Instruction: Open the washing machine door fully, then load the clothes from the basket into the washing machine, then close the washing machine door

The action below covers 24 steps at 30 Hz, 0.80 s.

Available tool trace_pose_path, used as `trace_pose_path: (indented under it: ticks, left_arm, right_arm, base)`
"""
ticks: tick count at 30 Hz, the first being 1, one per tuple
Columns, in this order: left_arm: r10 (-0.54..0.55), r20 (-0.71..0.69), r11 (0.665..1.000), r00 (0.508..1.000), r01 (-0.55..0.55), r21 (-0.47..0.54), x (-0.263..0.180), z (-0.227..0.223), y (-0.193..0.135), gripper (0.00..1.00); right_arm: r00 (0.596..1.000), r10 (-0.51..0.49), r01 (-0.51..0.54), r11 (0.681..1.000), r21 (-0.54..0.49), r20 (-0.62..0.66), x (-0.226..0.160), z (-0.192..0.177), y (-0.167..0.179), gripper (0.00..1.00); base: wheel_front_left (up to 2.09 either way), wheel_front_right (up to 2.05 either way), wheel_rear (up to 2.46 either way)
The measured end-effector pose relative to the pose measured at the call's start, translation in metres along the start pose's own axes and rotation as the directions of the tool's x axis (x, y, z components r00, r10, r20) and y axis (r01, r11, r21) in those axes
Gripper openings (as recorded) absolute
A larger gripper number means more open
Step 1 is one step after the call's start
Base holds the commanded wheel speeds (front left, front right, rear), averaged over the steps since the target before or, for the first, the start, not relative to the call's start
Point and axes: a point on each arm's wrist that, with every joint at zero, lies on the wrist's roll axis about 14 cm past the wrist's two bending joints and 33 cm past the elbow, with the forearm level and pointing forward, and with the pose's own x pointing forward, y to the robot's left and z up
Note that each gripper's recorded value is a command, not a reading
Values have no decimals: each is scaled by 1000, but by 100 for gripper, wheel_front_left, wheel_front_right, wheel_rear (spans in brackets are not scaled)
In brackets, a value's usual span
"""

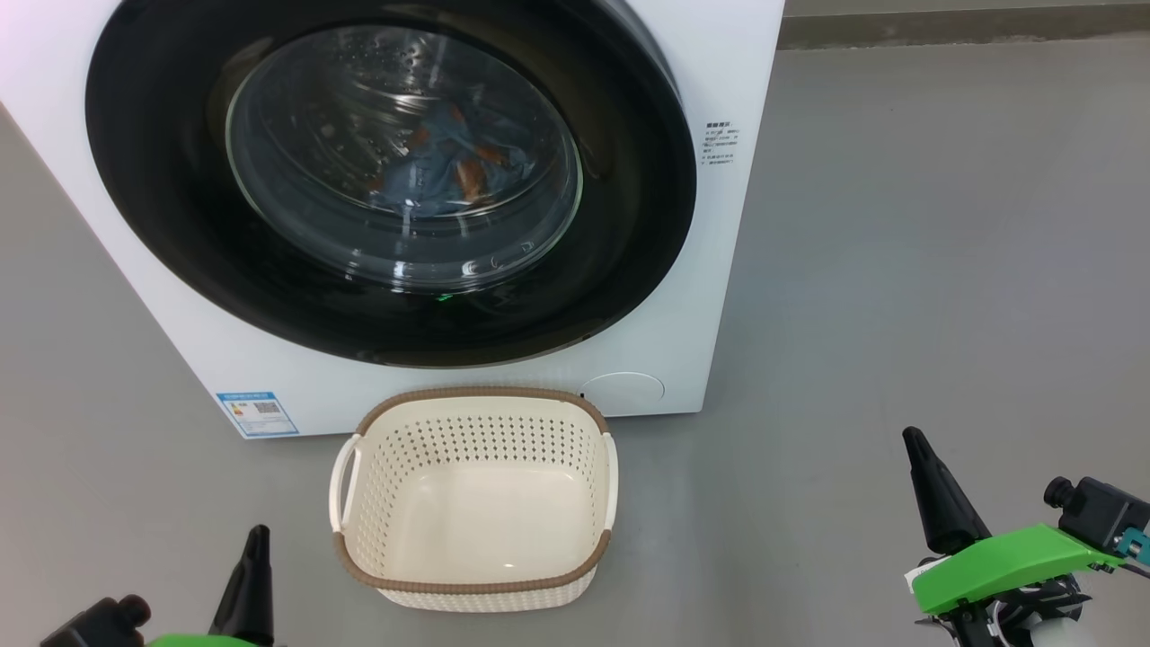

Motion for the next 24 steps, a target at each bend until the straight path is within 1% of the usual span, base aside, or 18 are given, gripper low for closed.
trace_pose_path:
  ticks: [8,12,15,24]
  left_arm:
    - [15,-1,997,1000,-15,-79,1,2,3,0]
    - [21,-3,993,1000,-21,-116,1,1,3,0]
    - [24,-5,988,1000,-24,-151,2,1,3,0]
    - [34,-11,971,999,-36,-236,3,1,5,0]
  right_arm:
    - [1000,-18,18,997,78,4,0,2,-3,0]
    - [1000,-25,25,991,134,0,0,1,-3,0]
    - [1000,-28,28,987,156,-3,-1,0,-3,0]
    - [999,-48,47,965,256,-4,-2,1,-8,0]
  base:
    - [0,0,0]
    - [0,0,0]
    - [0,0,0]
    - [0,0,0]
